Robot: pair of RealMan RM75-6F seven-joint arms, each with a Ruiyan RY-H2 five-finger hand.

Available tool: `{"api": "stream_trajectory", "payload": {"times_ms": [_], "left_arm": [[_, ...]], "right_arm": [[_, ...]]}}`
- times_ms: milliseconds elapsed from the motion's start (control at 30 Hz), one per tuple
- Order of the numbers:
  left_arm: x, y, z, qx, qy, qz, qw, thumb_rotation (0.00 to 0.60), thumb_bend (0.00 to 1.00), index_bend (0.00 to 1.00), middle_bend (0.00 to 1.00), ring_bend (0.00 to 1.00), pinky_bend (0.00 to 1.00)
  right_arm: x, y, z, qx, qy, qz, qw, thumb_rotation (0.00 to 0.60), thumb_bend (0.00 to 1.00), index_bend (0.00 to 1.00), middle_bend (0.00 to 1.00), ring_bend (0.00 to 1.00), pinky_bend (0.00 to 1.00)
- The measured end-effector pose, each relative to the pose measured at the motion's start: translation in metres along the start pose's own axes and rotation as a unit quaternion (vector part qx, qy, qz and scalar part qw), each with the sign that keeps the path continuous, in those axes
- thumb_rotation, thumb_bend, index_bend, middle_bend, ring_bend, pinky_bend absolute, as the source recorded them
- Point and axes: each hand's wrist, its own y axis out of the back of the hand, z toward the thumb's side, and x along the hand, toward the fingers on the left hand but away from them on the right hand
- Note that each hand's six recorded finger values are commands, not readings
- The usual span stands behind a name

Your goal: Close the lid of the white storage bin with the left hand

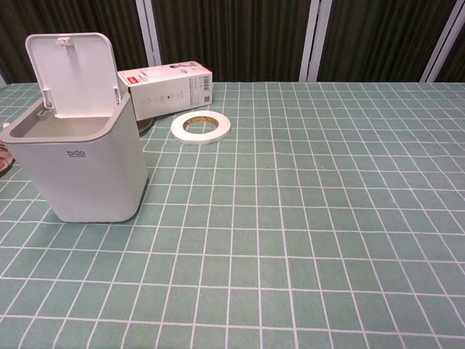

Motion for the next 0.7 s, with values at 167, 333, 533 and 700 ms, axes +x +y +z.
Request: {"api": "stream_trajectory", "payload": {"times_ms": [167, 333, 533, 700], "left_arm": [[0.004, 0.002, 0.004, -0.013, -0.011, 0.009, 0.9998, 0.600, 0.48, 0.00, 0.00, 0.01, 0.15], [0.024, 0.023, 0.016, -0.075, -0.039, 0.055, 0.9950, 0.600, 0.49, 0.02, 0.51, 0.53, 0.81], [0.072, 0.061, 0.047, -0.181, -0.085, 0.083, 0.9763, 0.600, 0.50, 0.11, 0.99, 0.99, 1.00], [0.113, 0.067, 0.067, -0.211, -0.077, 0.023, 0.9741, 0.600, 0.49, 0.17, 1.00, 1.00, 1.00]], "right_arm": [[0.001, 0.002, 0.001, -0.004, 0.002, -0.004, 1.0000, 0.600, 0.30, 0.00, 0.00, 0.00, 0.00], [0.002, 0.006, 0.001, -0.010, 0.003, -0.013, 0.9999, 0.600, 0.30, 0.00, 0.00, 0.00, 0.00], [0.003, 0.006, 0.002, -0.009, 0.010, -0.013, 0.9998, 0.600, 0.30, 0.00, 0.00, 0.00, 0.00], [0.001, 0.005, 0.000, -0.005, 0.006, -0.011, 0.9999, 0.600, 0.30, 0.00, 0.00, 0.00, 0.00]]}}
